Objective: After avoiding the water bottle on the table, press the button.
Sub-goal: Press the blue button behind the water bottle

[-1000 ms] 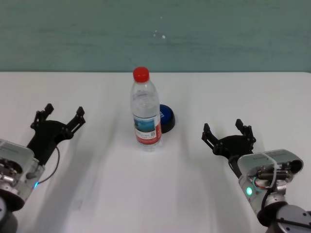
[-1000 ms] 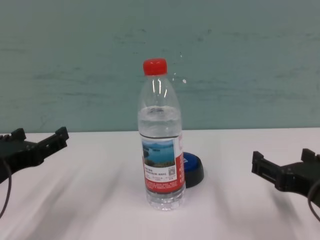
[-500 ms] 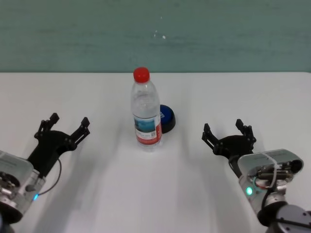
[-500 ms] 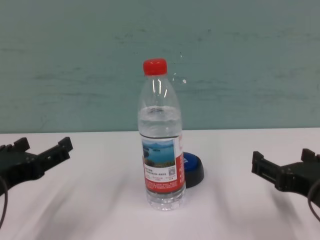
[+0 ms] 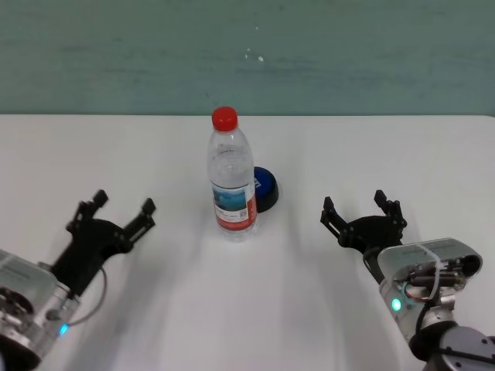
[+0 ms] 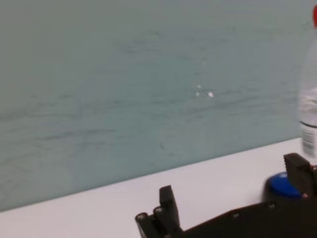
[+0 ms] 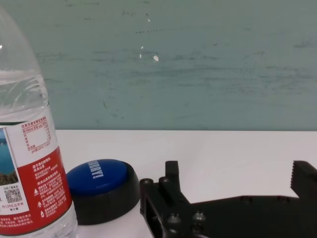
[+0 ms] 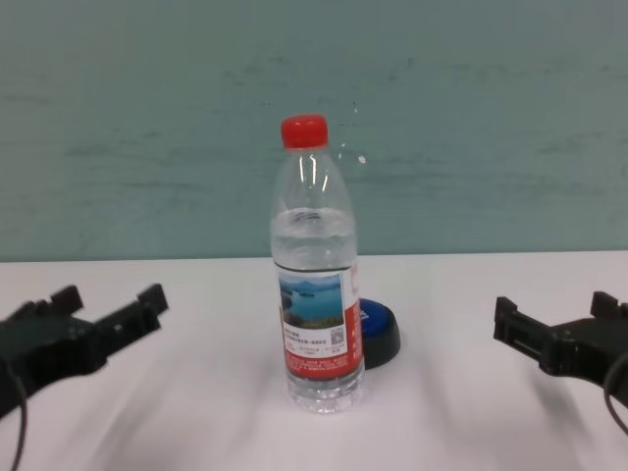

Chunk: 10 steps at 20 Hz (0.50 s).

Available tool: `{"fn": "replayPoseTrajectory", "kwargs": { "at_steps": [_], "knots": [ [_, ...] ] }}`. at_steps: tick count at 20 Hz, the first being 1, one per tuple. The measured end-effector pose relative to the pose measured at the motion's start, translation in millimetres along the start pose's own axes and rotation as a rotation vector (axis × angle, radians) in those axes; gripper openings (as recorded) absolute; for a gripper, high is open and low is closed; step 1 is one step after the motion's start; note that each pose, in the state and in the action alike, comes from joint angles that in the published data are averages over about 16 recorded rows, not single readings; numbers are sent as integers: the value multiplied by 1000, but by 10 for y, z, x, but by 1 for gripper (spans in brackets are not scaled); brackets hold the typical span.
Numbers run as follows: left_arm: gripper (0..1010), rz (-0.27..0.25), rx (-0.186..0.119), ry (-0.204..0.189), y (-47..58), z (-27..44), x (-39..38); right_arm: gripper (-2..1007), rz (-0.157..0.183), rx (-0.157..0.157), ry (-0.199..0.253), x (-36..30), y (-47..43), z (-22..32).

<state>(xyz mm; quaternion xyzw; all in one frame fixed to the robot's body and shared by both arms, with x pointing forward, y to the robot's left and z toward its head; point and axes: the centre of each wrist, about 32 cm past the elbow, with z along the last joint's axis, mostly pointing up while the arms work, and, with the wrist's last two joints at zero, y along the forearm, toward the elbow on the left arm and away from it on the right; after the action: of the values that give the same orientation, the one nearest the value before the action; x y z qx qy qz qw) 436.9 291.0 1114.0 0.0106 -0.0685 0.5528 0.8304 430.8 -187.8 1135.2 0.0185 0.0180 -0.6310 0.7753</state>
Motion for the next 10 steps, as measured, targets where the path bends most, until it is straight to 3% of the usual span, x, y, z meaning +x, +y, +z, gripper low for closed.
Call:
{"fn": "replayPoseTrajectory", "kwargs": {
  "at_steps": [10],
  "knots": [
    [1010,-22,3,16,36,6,-58,1004,19,-8,-9,82,50,79]
  ]
}}
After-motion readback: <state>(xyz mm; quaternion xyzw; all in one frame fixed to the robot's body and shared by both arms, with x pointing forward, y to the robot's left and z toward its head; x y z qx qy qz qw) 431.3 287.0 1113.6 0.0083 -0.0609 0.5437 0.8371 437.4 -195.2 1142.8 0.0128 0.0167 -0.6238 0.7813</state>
